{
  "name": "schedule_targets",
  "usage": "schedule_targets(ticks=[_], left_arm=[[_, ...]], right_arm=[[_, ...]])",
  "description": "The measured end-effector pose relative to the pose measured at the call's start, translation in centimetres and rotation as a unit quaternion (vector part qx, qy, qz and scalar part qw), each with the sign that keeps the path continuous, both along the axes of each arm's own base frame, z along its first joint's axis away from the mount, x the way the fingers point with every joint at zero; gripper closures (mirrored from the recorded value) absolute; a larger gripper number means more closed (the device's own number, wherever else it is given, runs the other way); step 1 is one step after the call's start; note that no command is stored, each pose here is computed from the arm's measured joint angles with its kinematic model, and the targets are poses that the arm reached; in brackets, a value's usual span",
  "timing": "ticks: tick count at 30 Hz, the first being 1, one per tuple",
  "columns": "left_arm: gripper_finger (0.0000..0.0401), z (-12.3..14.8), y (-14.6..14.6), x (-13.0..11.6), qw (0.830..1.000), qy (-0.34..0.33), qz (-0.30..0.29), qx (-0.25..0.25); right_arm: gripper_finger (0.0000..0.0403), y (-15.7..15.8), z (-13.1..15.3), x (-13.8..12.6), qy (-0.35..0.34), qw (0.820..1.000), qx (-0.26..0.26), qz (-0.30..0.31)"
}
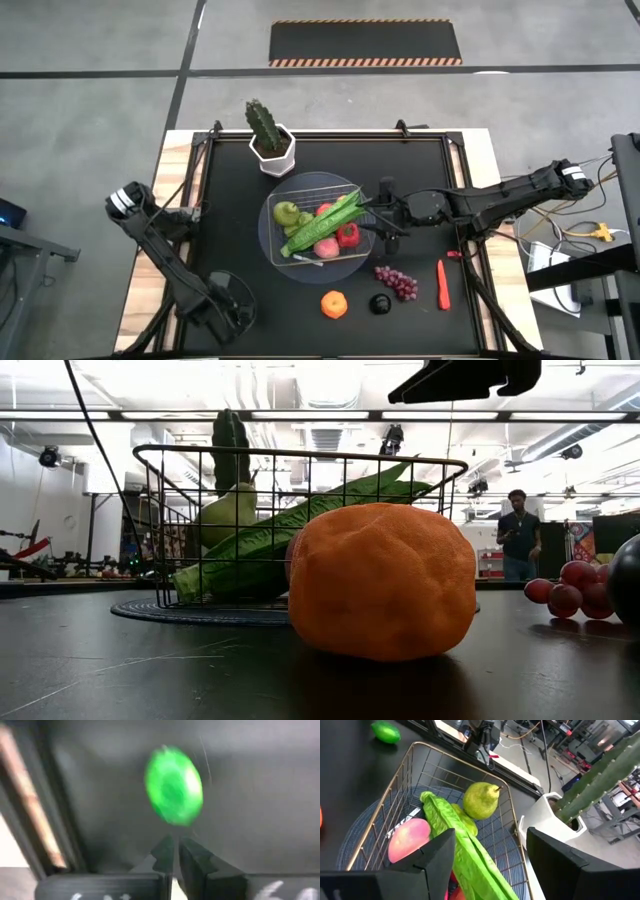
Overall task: Build produce basket
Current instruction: Put the lime into the wire basket
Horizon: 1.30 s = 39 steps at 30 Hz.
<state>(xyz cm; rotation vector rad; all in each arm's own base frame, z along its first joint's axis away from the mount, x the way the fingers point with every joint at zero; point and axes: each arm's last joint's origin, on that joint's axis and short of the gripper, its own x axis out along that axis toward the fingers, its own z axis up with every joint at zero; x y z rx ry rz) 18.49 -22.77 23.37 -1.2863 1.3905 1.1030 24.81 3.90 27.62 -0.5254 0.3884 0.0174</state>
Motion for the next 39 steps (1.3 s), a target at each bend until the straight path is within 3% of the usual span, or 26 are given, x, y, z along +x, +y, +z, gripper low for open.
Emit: schedule_targets(ticks=[4,12,16,28,39], left_arm=[[0.039,1.3,1.0,-0.6,0.998,0.028,0.001,0.054],[0.038,0.9,0.7,-0.3,0.999,-0.002,-0.001,0.035],[0.0338,0.9,0.4,0.1,0.999,-0.036,-0.008,0.031],[0.0147,-0.9,0.3,0.2,0.998,-0.034,-0.031,0.037],[0.0127,-5.5,0.4,0.0,0.998,-0.013,-0.035,0.045]], right_arm=[[0.0174,-0.1,0.0,0.0,0.0,1.0,0.0,-0.001],[0.0174,-0.1,0.0,0.0,0.0,1.0,0.0,-0.001],[0.0174,-0.1,0.0,0.0,0.002,1.0,0.0,-0.001],[0.0174,-0.1,-0.1,0.0,0.004,1.0,0.001,-0.002],[0.0174,-0.1,-0.2,-0.1,0.008,1.0,0.002,-0.003]])
